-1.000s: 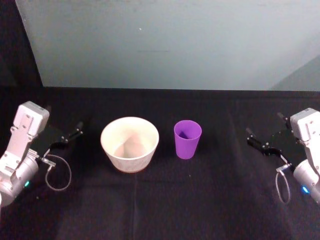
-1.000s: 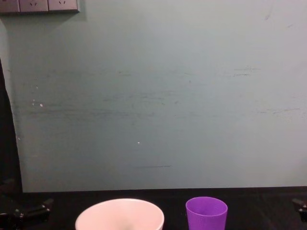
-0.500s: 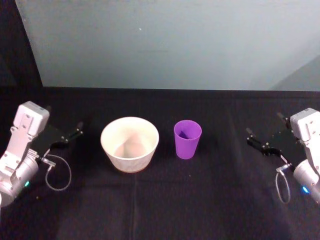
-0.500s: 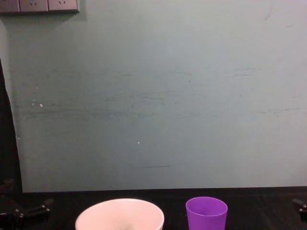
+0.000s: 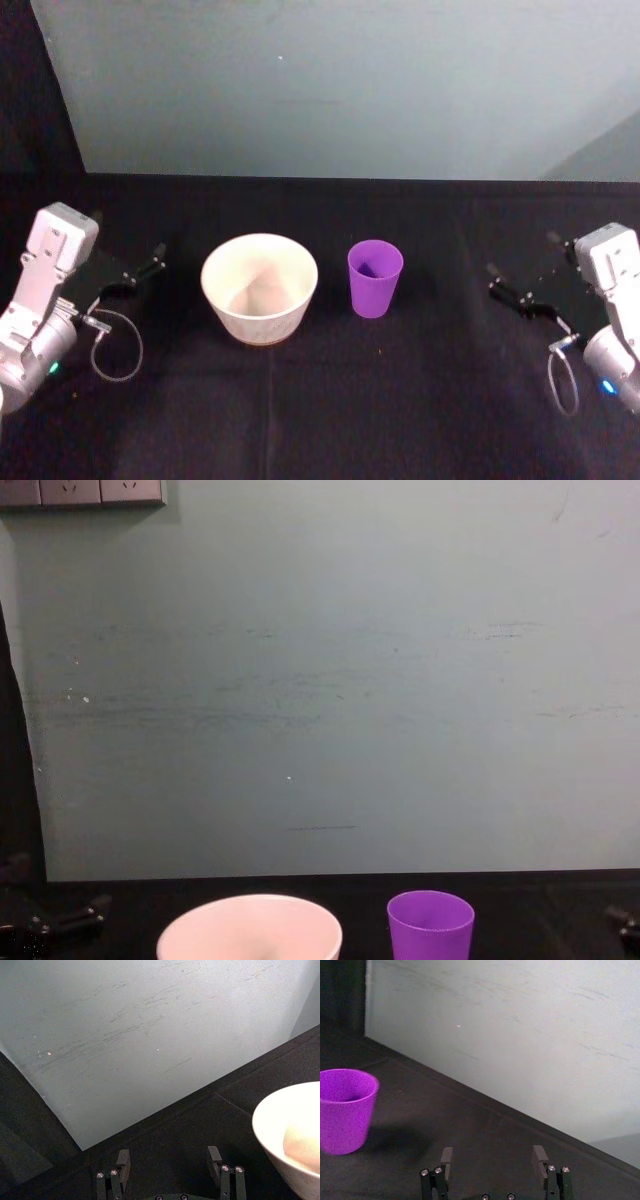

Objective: Pick up the cup and pour the mung beans from the cup into the bowl.

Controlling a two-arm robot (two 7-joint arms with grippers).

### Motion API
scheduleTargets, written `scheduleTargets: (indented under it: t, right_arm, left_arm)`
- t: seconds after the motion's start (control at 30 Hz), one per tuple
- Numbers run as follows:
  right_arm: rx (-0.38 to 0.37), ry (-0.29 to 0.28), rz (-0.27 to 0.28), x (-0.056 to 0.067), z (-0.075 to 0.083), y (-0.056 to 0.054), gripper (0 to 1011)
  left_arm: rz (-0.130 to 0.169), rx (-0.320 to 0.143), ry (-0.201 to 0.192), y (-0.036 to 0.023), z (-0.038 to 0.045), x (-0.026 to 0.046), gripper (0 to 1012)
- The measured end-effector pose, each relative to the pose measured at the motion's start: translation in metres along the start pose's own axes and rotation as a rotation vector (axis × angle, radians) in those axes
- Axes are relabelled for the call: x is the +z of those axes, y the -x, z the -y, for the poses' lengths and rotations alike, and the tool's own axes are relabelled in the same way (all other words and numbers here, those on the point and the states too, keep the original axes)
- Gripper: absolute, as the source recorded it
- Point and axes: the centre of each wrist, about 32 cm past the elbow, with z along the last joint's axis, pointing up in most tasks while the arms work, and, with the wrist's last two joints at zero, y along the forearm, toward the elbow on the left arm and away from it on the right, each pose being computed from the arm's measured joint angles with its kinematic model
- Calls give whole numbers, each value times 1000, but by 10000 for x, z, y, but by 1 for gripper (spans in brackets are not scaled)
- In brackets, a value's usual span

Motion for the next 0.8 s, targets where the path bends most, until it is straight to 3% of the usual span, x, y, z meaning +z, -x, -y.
scheduleTargets:
  t: [0.4, 0.8]
  right_arm:
    - [152, -21, -9, -18, -23, 266, 1003]
    - [266, -70, -90, 12, -286, 517, 1003]
  left_arm:
    - [0, 0, 0, 0, 0, 0, 1011]
    - [0, 0, 0, 0, 0, 0, 1011]
